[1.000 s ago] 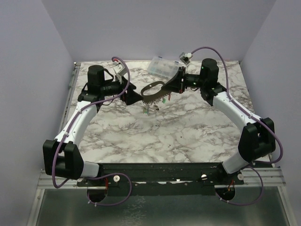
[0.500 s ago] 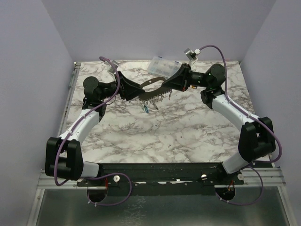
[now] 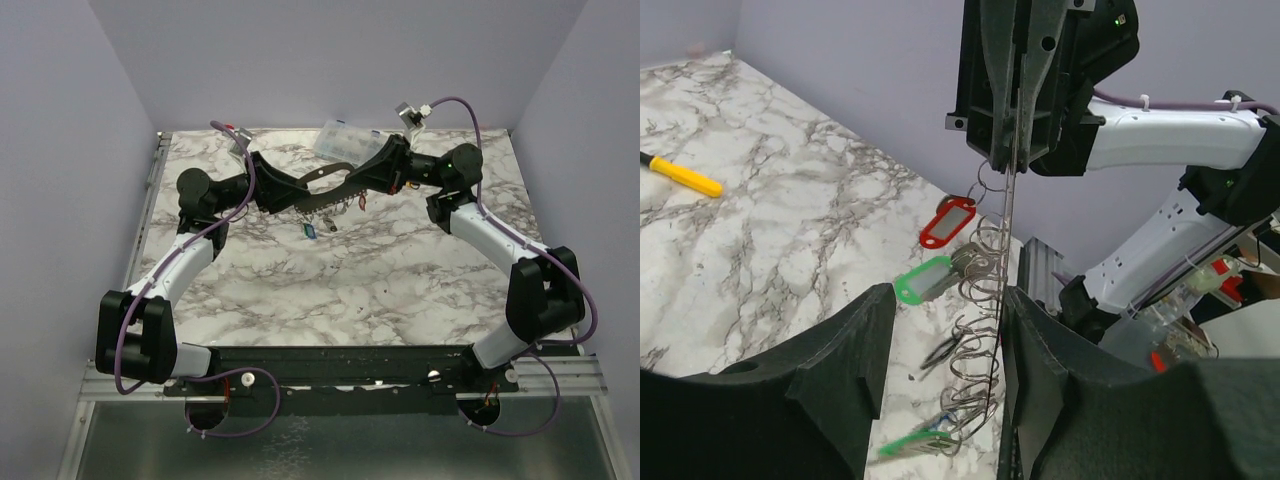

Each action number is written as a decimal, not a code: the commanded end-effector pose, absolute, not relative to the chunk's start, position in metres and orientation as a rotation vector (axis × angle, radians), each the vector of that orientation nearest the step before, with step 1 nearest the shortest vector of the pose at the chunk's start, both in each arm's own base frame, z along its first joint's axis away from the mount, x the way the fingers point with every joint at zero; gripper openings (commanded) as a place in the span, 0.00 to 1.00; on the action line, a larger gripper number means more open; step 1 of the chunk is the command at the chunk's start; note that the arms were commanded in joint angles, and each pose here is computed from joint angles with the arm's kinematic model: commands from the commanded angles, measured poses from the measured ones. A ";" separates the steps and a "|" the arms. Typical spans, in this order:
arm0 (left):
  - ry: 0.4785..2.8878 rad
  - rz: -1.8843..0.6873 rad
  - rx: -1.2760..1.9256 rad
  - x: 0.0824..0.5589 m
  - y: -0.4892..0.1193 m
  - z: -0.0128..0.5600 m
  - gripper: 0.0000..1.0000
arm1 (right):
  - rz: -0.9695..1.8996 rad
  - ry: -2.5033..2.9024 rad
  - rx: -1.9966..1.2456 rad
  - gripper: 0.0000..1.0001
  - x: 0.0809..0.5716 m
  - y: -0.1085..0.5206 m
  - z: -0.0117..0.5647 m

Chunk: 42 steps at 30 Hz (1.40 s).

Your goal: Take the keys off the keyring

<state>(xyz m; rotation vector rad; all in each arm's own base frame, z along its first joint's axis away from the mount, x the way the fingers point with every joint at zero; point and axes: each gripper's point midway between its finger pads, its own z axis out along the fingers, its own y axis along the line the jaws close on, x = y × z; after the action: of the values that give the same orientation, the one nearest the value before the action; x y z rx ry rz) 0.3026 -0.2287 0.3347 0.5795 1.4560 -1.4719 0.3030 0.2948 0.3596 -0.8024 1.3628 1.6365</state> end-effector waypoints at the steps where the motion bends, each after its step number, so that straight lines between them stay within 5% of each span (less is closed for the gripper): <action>1: 1.426 -1.488 0.635 0.288 -0.233 0.338 0.50 | 1.628 1.311 -0.768 0.01 0.306 0.294 0.365; 6: 1.432 -1.503 0.649 0.284 -0.235 0.335 0.48 | 1.623 1.303 -0.736 0.01 0.311 0.291 0.367; 11: 1.435 -1.507 0.653 0.280 -0.235 0.333 0.33 | 1.623 1.290 -0.716 0.01 0.311 0.288 0.370; 16: 1.413 -1.503 0.680 0.278 -0.235 0.342 0.00 | 1.626 1.299 -0.732 0.01 0.308 0.287 0.362; 17: 1.410 -1.507 0.688 0.278 -0.236 0.344 0.00 | 1.624 1.305 -0.753 0.01 0.306 0.287 0.359; 19: 1.405 -1.511 0.716 0.275 -0.236 0.345 0.00 | 1.604 1.318 -0.847 0.16 0.298 0.287 0.349; 21: 1.399 -1.513 0.743 0.273 -0.236 0.346 0.00 | 1.584 1.344 -0.937 0.51 0.291 0.285 0.337; 25: 1.404 -1.533 0.796 0.267 -0.237 0.345 0.00 | 1.532 1.417 -1.102 0.85 0.283 0.280 0.312; 34: 1.505 -1.557 0.654 0.284 -0.238 0.326 0.00 | 1.204 1.616 -1.290 0.92 0.285 0.257 0.280; 42: 1.769 -1.197 0.568 0.321 -0.224 0.293 0.00 | 1.181 1.679 -1.278 0.94 0.279 0.249 0.286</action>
<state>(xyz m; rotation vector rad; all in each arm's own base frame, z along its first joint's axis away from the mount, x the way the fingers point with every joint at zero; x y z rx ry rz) 0.3102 -0.2349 0.3069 0.5386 1.6612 -1.4235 0.2908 0.2606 0.2832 -1.2628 1.6277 1.2168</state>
